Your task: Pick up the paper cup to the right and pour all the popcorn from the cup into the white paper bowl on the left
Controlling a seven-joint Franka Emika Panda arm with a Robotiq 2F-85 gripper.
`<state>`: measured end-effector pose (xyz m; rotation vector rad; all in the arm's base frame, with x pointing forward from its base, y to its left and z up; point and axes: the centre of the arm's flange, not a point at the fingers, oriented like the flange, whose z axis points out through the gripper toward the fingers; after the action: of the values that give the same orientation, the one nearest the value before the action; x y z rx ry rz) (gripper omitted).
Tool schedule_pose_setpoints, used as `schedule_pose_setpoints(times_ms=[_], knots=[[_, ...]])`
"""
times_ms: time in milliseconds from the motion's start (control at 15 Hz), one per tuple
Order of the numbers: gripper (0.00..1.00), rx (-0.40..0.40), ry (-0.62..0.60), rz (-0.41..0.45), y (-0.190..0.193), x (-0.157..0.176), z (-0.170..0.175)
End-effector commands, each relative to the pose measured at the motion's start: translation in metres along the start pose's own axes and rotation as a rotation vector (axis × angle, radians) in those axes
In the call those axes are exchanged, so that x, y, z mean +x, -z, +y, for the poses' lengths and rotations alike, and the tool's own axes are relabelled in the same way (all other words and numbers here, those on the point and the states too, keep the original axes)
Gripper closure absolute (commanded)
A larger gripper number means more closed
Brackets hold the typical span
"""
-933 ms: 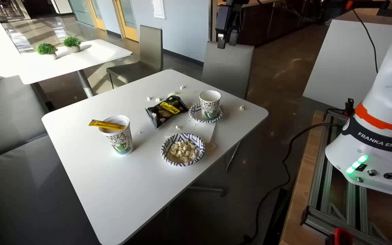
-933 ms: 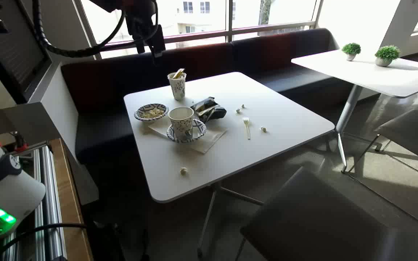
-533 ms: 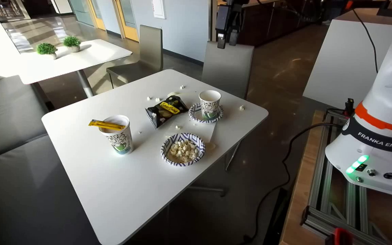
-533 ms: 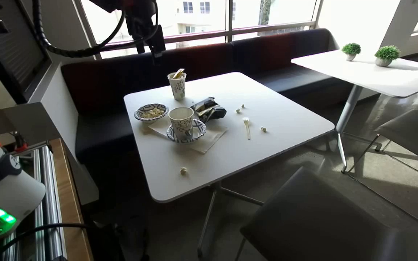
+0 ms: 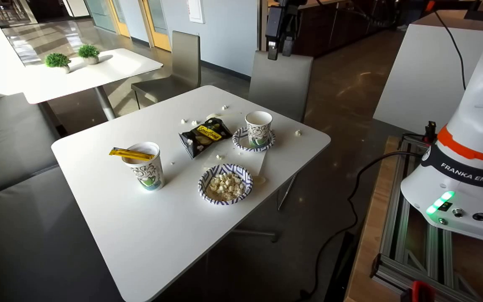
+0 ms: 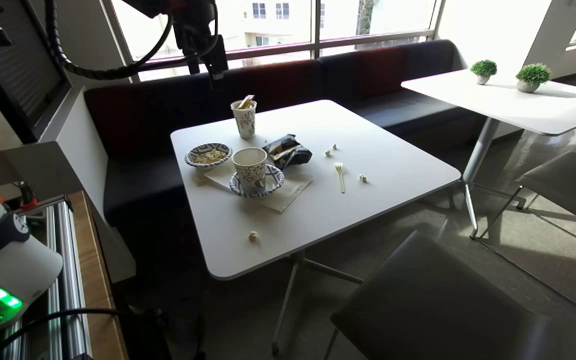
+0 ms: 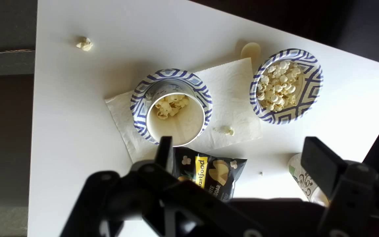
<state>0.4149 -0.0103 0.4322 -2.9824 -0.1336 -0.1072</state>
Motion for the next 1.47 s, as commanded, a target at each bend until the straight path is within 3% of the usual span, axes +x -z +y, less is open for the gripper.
schedule_pose_setpoints(times_ms=[0, 333, 667, 867, 1067, 1400], knots=[[0.0, 0.0, 0.0, 0.0, 0.0, 0.0, 0.0], [0.0, 0.01, -0.017, -0.021, -0.002, 0.005, -0.006], [0.0, -0.094, -0.202, -0.1, -0.045, 0.047, -0.078], [0.0, -0.166, -0.337, -0.103, -0.076, 0.065, -0.1], [0.0, -0.241, -0.476, -0.112, -0.107, 0.085, -0.086], [0.0, -0.274, -0.559, -0.152, -0.156, 0.114, -0.057]])
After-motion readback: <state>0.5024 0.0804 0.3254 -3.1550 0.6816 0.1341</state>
